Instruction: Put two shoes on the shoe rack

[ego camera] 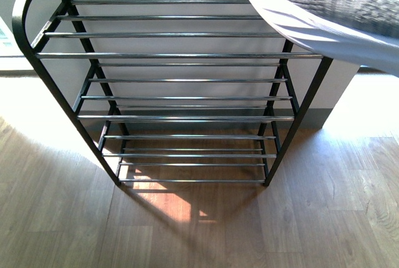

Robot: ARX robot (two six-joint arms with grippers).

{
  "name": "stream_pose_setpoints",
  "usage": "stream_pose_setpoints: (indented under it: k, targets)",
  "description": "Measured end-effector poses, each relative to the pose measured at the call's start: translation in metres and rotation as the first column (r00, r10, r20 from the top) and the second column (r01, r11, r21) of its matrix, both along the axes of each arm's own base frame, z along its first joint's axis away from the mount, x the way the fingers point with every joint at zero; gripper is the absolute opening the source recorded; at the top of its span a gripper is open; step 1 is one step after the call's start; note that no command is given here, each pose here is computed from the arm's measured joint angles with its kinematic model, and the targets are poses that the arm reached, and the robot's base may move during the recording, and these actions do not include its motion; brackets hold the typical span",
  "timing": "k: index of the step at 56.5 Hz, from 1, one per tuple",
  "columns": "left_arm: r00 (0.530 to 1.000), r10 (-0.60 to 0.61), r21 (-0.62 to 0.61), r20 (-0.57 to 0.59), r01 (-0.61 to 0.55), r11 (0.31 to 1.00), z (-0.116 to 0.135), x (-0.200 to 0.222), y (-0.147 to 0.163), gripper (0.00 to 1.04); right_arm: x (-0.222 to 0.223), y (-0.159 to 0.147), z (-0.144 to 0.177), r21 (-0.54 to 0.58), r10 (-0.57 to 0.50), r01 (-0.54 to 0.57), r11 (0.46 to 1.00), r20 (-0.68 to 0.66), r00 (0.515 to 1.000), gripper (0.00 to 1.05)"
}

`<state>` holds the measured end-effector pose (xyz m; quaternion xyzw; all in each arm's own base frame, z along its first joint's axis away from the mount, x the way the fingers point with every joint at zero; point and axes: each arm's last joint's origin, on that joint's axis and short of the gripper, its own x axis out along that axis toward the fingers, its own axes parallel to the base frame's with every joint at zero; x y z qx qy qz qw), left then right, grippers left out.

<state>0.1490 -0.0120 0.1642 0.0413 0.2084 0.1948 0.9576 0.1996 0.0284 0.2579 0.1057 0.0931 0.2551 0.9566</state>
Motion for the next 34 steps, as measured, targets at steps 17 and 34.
stream_pose_setpoints:
  k: [17, 34]
  targets:
    - [1.0, 0.001, 0.001, 0.0, -0.001, 1.0, 0.0, 0.0, 0.0, 0.03, 0.091, 0.057, -0.007, 0.029, -0.128, 0.133, 0.991, -0.135, 0.983, 0.01]
    - [1.0, 0.001, 0.001, 0.0, -0.001, 1.0, 0.0, 0.0, 0.0, 0.03, 0.164, 0.078, -0.044, 0.024, -0.267, 0.282, 0.959, -0.258, 0.929, 0.01]
